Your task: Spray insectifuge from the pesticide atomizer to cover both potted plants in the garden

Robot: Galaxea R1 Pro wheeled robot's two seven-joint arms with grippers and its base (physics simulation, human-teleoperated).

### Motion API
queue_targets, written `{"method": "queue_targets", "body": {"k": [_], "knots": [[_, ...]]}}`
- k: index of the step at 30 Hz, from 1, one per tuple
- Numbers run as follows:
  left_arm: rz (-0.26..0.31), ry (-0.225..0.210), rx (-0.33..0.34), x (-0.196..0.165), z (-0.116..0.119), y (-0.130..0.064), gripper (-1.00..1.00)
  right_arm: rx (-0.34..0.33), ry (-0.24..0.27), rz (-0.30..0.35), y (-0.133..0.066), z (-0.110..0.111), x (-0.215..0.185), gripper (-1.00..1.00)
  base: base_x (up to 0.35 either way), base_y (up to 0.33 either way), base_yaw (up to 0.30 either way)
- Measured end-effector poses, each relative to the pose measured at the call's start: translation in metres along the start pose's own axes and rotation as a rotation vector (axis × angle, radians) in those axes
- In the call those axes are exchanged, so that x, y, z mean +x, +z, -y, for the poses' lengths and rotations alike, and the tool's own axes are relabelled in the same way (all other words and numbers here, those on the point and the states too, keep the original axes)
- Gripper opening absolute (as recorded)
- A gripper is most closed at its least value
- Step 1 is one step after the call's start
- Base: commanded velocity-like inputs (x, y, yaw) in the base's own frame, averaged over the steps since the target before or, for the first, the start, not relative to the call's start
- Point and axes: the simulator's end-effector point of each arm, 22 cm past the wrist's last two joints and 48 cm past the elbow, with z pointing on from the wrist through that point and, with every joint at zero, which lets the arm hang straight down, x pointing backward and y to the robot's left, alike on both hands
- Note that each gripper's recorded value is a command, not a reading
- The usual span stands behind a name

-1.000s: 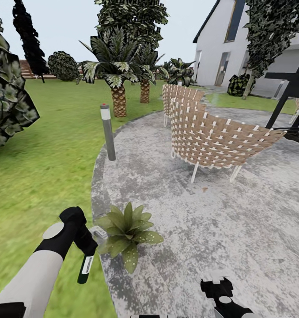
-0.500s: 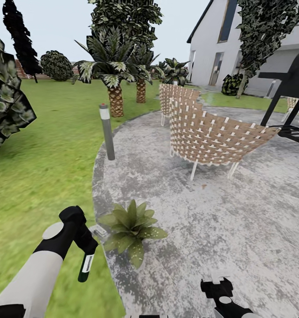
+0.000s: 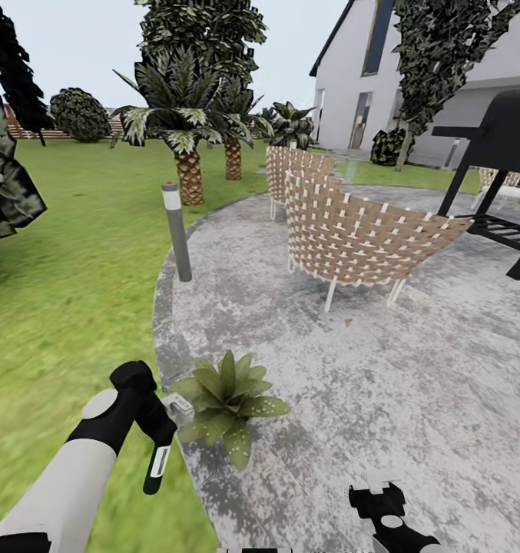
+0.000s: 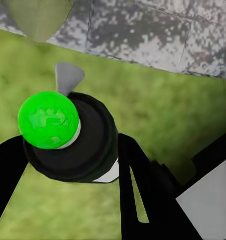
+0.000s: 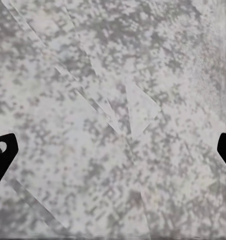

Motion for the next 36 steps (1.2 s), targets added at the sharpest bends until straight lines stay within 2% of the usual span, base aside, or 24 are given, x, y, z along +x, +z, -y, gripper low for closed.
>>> {"method": "queue_targets", "body": {"k": [4, 9, 13, 16, 18, 21, 23, 24, 26, 31, 36], "knots": [[-0.009, -0.006, -0.015, 0.006, -0.008, 0.0, -1.0, 0.0, 0.0, 0.002, 0.0, 0.0, -0.001, 1.0, 0.0, 0.0, -0.24], [-0.053, -0.041, -0.064, 0.041, -0.034, 0.008, -1.0, 0.0, 0.0, 0.002, 0.0, 0.0, -0.001, 1.0, 0.0, 0.0, -0.043], [-0.048, -0.039, -0.061, 0.039, -0.029, 0.012, -1.0, 0.0, -0.001, 0.002, 0.0, 0.0, -0.001, 1.0, 0.0, 0.0, -0.003], [-0.025, -0.021, -0.042, 0.023, -0.013, 0.014, -1.0, -0.001, -0.003, 0.002, 0.0, 0.0, -0.001, 1.0, 0.0, 0.0, 0.0], [-0.021, -0.016, -0.041, 0.02, -0.011, 0.013, -1.0, -0.001, -0.003, 0.002, 0.0, 0.0, -0.001, 1.0, 0.0, 0.0, 0.0], [-0.014, -0.054, -0.083, 0.028, -0.029, 0.013, -1.0, -0.001, -0.004, 0.001, 0.0, 0.0, -0.001, 1.0, 0.0, 0.0, 0.0], [0.005, -0.134, -0.148, 0.046, -0.056, 0.019, -1.0, -0.001, -0.004, 0.001, 0.0, 0.0, 0.0, 1.0, 0.0, 0.0, 0.0], [0.015, -0.155, -0.153, 0.049, -0.058, 0.022, -1.0, -0.001, -0.004, 0.001, 0.0, 0.0, 0.0, 1.0, 0.0, 0.0, 0.0], [0.029, -0.164, -0.151, 0.045, -0.054, 0.025, -1.0, -0.001, -0.004, 0.002, 0.0, 0.0, -0.001, 1.0, 0.0, 0.0, 0.0], [0.064, -0.141, -0.114, 0.02, -0.028, 0.031, -1.0, -0.001, -0.004, 0.001, 0.0, 0.0, 0.0, 1.0, 0.0, 0.0, 0.0], [0.055, -0.148, -0.118, 0.028, -0.034, 0.032, -1.0, -0.001, -0.004, 0.001, 0.0, 0.0, 0.0, 1.0, 0.0, 0.0, 0.0]]}}
